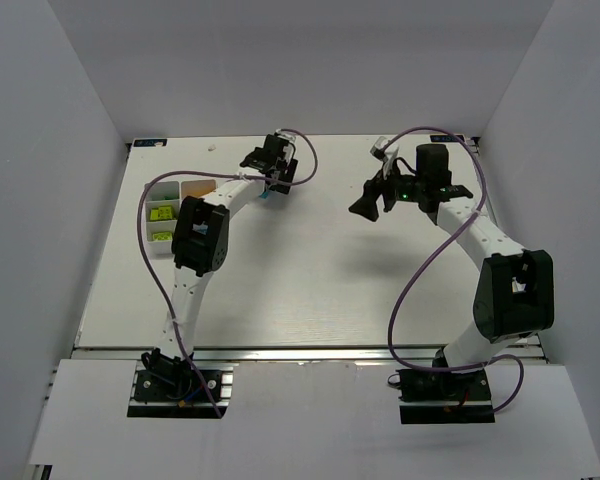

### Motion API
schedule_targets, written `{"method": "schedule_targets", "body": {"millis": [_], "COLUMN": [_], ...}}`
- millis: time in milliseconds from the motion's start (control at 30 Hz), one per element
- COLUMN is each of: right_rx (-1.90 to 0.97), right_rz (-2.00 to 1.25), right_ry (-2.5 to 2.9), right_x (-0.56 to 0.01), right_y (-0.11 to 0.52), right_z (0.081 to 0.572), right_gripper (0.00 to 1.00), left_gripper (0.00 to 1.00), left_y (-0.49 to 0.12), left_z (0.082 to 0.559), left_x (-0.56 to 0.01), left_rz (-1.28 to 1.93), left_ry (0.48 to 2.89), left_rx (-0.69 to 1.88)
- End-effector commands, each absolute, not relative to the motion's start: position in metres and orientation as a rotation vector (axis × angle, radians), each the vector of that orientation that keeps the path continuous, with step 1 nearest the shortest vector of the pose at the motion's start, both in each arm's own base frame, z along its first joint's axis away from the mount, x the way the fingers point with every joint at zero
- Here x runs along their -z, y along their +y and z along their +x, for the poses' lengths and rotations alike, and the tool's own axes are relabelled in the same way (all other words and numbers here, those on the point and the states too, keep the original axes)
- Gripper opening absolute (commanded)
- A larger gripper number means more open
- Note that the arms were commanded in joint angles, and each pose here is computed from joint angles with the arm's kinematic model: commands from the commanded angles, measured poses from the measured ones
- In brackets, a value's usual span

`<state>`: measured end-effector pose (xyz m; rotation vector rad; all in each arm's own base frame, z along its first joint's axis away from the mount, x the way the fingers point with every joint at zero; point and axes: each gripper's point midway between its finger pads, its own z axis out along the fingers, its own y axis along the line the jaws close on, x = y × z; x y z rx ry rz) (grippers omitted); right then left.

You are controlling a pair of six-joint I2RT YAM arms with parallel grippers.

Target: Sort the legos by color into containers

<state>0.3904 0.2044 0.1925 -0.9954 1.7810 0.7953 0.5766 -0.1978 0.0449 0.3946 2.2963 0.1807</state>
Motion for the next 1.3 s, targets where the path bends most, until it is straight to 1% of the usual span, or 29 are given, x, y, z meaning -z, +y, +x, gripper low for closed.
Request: {"method": "schedule_targets", "body": {"millis": [0,100,200,233,333,433,467,500,533,567,600,667,700,733,767,800,833,867,900,933,967,1000,1033,1067,1100,1133,1167,1233,1267], "right_rx": [-0.788,-0.791,-0.806,-0.807,-0.809,-0.807,-0.805,-0.803,-0.801,-0.802,-0.799,-0.797,-0.799,-0.800,-0.803,-0.811,-0.816,-0.813,-0.818,-0.816,-0.815,-0.810,-0.810,-0.812,-0.812,-0.811,-0.814,-0.809,-0.809], "right_rz": [-0.990,-0.984,-0.977,-0.976,-0.972,-0.976,-0.977,-0.980,-0.982,-0.985,-0.986,-0.991,-0.993,-0.993,-0.993,-0.999,-1.002,-1.011,-1.013,-1.017,-1.016,-1.015,-1.014,-1.009,-1.010,-1.011,-1.016,-1.015,-1.018], "right_ry": [1.716,1.722,1.724,1.719,1.718,1.713,1.710,1.709,1.707,1.709,1.712,1.708,1.709,1.712,1.718,1.724,1.730,1.733,1.760,1.767,1.776,1.787,1.789,1.797,1.798,1.794,1.795,1.796,1.798], "right_x": [-0.211,-0.210,-0.209,-0.211,-0.212,-0.214,-0.215,-0.214,-0.214,-0.214,-0.212,-0.212,-0.211,-0.211,-0.209,-0.208,-0.207,-0.205,-0.200,-0.198,-0.196,-0.193,-0.192,-0.190,-0.190,-0.190,-0.189,-0.190,-0.188], "right_y": [0.203,0.202,0.203,0.203,0.203,0.203,0.203,0.202,0.202,0.202,0.201,0.201,0.201,0.201,0.201,0.202,0.203,0.203,0.205,0.206,0.206,0.208,0.209,0.210,0.213,0.214,0.217,0.219,0.220], "right_z": [0.396,0.395,0.392,0.392,0.392,0.390,0.389,0.388,0.388,0.386,0.385,0.383,0.383,0.383,0.382,0.381,0.381,0.381,0.379,0.379,0.379,0.378,0.378,0.377,0.376,0.376,0.375,0.374,0.374], "right_gripper": [0.88,0.88,0.88,0.88,0.87,0.87,0.86,0.86,0.86,0.85,0.85,0.83,0.78,0.75,0.69,0.57,0.49,0.38,0.09,0.00,0.00,0.00,0.00,0.00,0.00,0.00,0.00,0.00,0.00], "left_gripper": [0.85,0.83,0.78,0.75,0.71,0.57,0.45,0.39,0.34,0.22,0.17,0.06,0.00,0.00,0.00,0.00,0.00,0.00,0.00,0.00,0.00,0.00,0.00,0.00,0.00,0.00,0.00,0.00,0.00], "left_y": [-0.186,-0.180,-0.184,-0.186,-0.186,-0.187,-0.187,-0.187,-0.188,-0.192,-0.194,-0.203,-0.211,-0.214,-0.219,-0.215,-0.213,-0.211,-0.207,-0.196,-0.191,-0.183,-0.171,-0.166,-0.159,-0.149,-0.141,-0.120,-0.100], "left_z": [0.582,0.582,0.577,0.573,0.567,0.562,0.561,0.560,0.562,0.560,0.558,0.559,0.547,0.542,0.536,0.520,0.509,0.493,0.480,0.462,0.446,0.428,0.413,0.401,0.385,0.378,0.366,0.349,0.342], "left_x": [-0.057,-0.057,-0.051,-0.045,-0.037,-0.036,-0.035,-0.038,-0.051,-0.055,-0.062,-0.106,-0.109,-0.122,-0.166,-0.162,-0.171,-0.209,-0.216,-0.201,-0.202,-0.230,-0.216,-0.218,-0.244,-0.246,-0.230,-0.236,-0.221], "left_rz": [0.333,0.327,0.308,0.319,0.313,0.293,0.283,0.276,0.267,0.268,0.267,0.240,0.261,0.246,0.177,0.139,0.091,0.007,-0.029,-0.109,-0.242,-0.292,-0.370,-0.471,-0.511,-0.581,-0.687,-0.828,-0.966], "left_ry": [2.292,2.290,2.319,2.335,2.358,2.357,2.350,2.342,2.314,2.297,2.280,2.181,2.180,2.156,2.072,2.095,2.092,2.038,2.032,2.074,2.101,2.051,2.073,2.063,1.987,1.951,1.957,1.896,1.890], "left_rx": [-0.097,-0.065,0.017,0.044,0.064,0.086,0.093,0.098,0.111,0.143,0.165,0.252,0.321,0.361,0.443,0.466,0.490,0.563,0.583,0.565,0.607,0.634,0.602,0.638,0.679,0.667,0.671,0.646,0.585]}}
